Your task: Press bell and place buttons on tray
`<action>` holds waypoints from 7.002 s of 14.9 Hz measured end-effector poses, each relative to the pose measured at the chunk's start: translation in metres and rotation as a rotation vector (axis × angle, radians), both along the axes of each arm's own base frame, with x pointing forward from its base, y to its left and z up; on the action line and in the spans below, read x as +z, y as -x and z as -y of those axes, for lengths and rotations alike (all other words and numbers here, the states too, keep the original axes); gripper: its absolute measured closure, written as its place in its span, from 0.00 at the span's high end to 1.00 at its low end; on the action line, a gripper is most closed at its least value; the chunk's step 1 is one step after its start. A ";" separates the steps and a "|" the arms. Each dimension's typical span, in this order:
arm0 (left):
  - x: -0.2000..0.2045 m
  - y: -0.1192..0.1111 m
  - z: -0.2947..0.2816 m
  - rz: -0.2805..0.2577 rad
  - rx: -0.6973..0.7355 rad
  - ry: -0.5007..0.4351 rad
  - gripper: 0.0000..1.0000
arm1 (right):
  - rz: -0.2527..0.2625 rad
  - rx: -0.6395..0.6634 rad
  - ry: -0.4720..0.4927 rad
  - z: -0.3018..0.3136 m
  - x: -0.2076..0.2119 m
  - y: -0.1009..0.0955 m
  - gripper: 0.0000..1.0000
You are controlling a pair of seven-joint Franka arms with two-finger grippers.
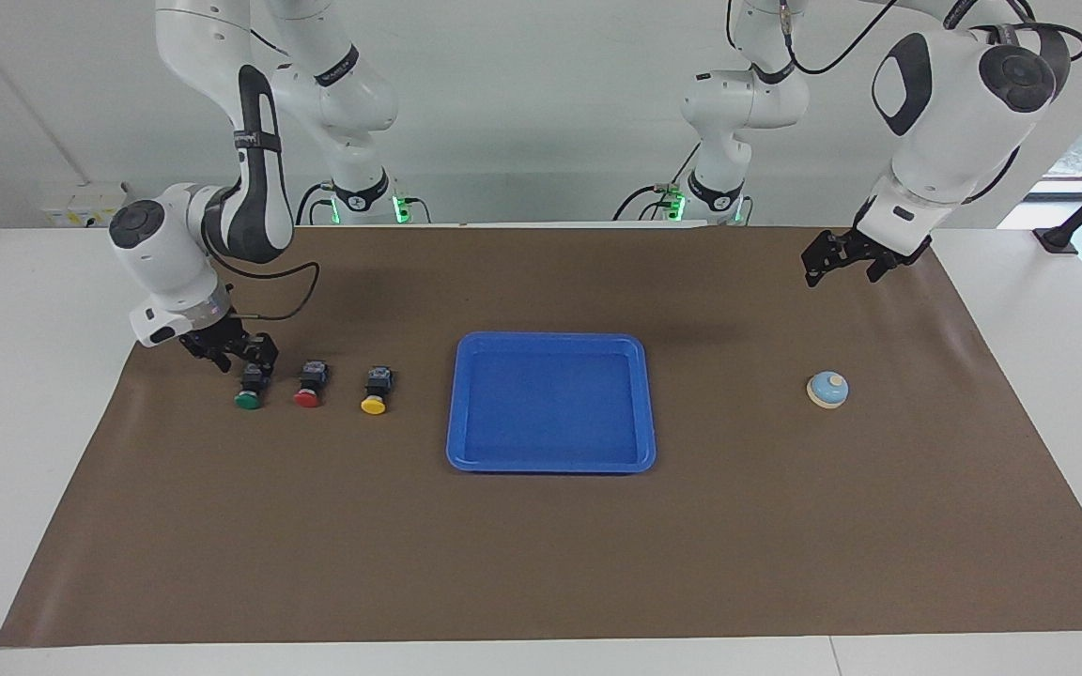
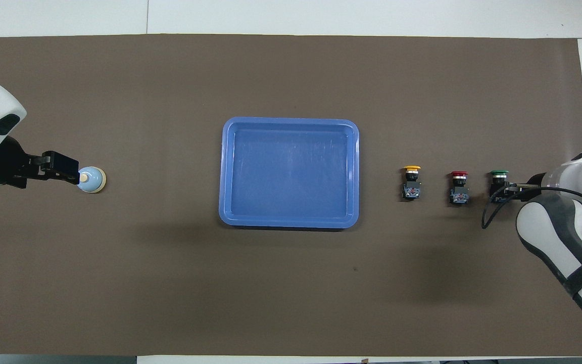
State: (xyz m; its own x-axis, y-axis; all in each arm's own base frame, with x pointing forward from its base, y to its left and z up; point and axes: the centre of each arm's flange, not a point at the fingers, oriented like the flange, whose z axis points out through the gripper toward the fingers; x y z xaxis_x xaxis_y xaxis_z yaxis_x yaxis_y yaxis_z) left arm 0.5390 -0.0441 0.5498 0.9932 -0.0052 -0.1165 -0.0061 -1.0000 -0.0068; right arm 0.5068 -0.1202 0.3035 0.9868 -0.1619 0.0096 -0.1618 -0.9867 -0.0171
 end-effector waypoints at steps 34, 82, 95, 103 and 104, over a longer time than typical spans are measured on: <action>0.000 0.000 0.000 0.000 0.000 0.000 1.00 | -0.030 0.027 -0.026 -0.413 0.029 -0.065 0.40; 0.000 0.000 0.000 0.000 0.000 0.000 1.00 | 0.004 0.116 -0.012 -0.187 0.125 -0.081 0.40; 0.000 0.000 0.000 0.000 0.000 0.000 1.00 | 0.036 0.047 -0.093 -0.502 0.054 -0.109 0.40; 0.000 0.000 0.000 0.000 0.000 0.000 1.00 | -0.050 -0.035 -0.060 -0.518 0.013 -0.080 0.43; 0.000 0.000 0.000 0.000 0.000 0.000 1.00 | -0.061 -0.040 -0.053 -0.520 0.008 -0.075 0.50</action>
State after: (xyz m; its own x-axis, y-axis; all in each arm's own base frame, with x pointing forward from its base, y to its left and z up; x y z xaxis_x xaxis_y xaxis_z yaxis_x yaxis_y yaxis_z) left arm 0.5390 -0.0440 0.5499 0.9932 -0.0052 -0.1163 -0.0060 -1.0000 -0.0068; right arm 0.5813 0.4000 0.3115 0.9779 -0.2003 -0.0596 -0.2037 -0.9773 -0.0578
